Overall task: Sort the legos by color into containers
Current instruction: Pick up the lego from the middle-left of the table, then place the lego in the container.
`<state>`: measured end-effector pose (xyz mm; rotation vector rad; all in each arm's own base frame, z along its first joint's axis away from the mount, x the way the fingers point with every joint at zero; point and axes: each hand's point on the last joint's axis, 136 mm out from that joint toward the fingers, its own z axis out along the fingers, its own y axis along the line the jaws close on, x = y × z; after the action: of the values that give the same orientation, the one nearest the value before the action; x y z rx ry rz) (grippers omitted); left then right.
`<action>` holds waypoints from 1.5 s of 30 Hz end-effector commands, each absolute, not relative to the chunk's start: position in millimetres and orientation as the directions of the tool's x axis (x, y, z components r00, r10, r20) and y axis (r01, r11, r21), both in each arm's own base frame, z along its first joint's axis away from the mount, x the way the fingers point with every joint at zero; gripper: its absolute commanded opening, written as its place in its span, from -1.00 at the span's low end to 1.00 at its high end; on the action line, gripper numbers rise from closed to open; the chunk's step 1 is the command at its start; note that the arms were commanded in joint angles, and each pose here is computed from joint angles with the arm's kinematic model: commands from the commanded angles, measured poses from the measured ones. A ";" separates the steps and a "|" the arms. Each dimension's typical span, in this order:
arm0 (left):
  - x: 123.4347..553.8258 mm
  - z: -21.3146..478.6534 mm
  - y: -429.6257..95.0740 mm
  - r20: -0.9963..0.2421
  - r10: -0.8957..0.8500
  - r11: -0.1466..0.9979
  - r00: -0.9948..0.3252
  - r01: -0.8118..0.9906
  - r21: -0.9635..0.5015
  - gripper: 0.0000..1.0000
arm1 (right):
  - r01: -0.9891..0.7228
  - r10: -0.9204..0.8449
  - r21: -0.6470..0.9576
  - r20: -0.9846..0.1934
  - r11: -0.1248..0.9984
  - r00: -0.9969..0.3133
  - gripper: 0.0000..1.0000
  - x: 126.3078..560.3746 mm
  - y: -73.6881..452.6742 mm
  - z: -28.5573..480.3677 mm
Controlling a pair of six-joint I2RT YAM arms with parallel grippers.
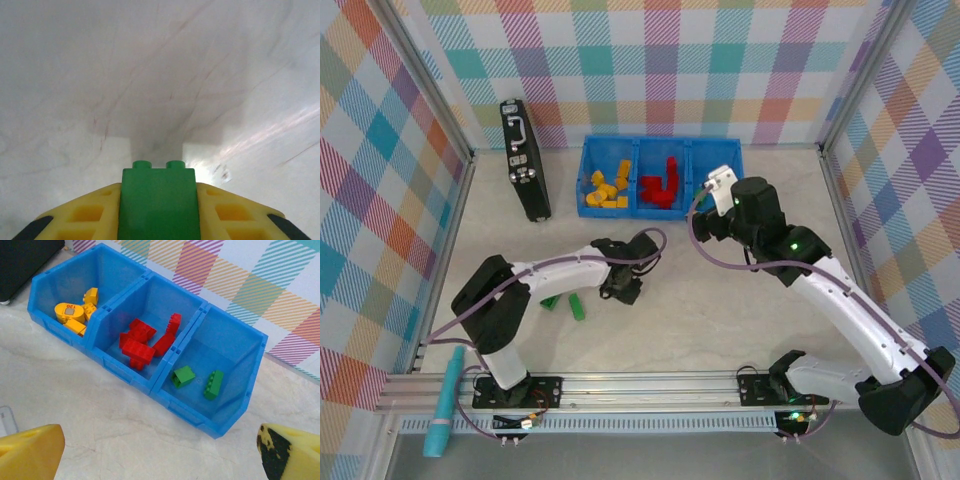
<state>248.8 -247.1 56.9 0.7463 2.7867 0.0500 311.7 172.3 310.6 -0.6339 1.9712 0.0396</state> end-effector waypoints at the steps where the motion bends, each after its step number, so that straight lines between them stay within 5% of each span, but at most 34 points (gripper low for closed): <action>1: 268.8 85.3 -280.2 -0.312 0.523 0.845 -0.793 0.530 0.070 -0.40 | -0.418 -0.403 -0.263 -0.867 0.869 -0.292 0.97 312.3 166.9 325.9; 11: 385.4 169.8 -415.4 -0.709 0.365 0.817 -0.603 0.573 -0.067 -0.41 | -0.398 -0.366 -0.251 -0.897 0.882 -0.246 0.98 302.8 158.9 346.3; 20: 476.1 169.6 -456.6 -0.828 0.218 0.868 -0.517 0.490 -0.077 -0.41 | -0.391 -0.332 -0.240 -0.925 0.888 -0.185 0.98 291.0 152.0 359.6; 25: 502.4 156.0 -458.4 -0.848 0.163 0.885 -0.504 0.455 -0.101 -0.18 | -0.393 -0.334 -0.242 -0.925 0.887 -0.183 0.98 289.9 151.5 359.5; 31: 507.7 159.5 -460.7 -0.862 0.159 0.879 -0.481 0.467 -0.098 0.23 | -0.395 -0.336 -0.243 -0.923 0.886 -0.185 0.97 292.4 153.6 357.6; 39: 473.6 236.2 -420.7 -0.894 0.158 0.873 -0.420 0.482 -0.072 0.18 | -0.395 -0.342 -0.246 -0.920 0.885 -0.193 0.98 291.5 152.5 357.1; 45: 405.5 274.7 -313.1 -0.852 0.236 0.931 -0.468 0.361 0.060 0.21 | -0.390 -0.348 -0.254 -0.917 0.885 -0.193 0.97 292.8 151.9 355.1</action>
<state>424.1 -366.9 218.0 0.4970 2.1283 -0.2699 291.5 149.4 350.1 -0.5558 1.8253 0.0398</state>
